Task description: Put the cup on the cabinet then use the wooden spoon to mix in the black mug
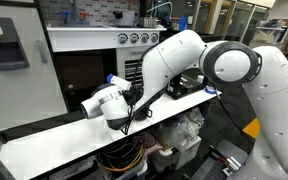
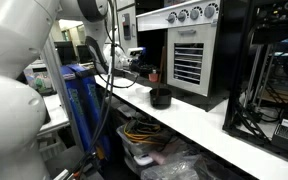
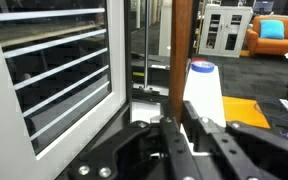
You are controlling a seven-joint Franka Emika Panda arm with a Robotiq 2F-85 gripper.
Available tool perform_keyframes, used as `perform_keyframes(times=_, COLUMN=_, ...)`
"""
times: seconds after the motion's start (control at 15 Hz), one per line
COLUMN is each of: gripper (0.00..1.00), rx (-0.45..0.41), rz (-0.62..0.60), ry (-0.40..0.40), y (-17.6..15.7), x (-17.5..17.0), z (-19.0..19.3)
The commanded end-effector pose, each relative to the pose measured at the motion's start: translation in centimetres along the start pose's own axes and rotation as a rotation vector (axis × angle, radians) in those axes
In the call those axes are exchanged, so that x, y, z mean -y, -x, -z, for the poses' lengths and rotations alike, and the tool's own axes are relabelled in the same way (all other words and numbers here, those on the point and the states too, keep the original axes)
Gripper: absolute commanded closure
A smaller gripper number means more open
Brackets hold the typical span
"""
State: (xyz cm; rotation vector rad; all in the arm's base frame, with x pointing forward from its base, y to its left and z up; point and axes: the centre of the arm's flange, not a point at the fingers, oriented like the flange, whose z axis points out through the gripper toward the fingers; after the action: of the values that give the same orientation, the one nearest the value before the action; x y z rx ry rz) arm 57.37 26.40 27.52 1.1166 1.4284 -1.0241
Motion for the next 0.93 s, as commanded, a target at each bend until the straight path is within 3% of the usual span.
perform_keyframes(times=0.0, gripper=0.96, rx=0.018, rz=0.117, ry=-0.022, y=0.4, x=1.7, z=-2.1)
perform_keyframes(times=0.27, gripper=0.96, rx=0.089, rz=0.156, ry=-0.067, y=0.1, x=2.4, z=-4.4)
perform_keyframes(times=0.53, gripper=0.96, rx=0.156, rz=0.061, ry=-0.085, y=0.2, x=2.0, z=-5.5)
perform_keyframes(times=0.87, gripper=0.96, rx=0.169, rz=-0.054, ry=-0.045, y=0.2, x=1.3, z=-4.3)
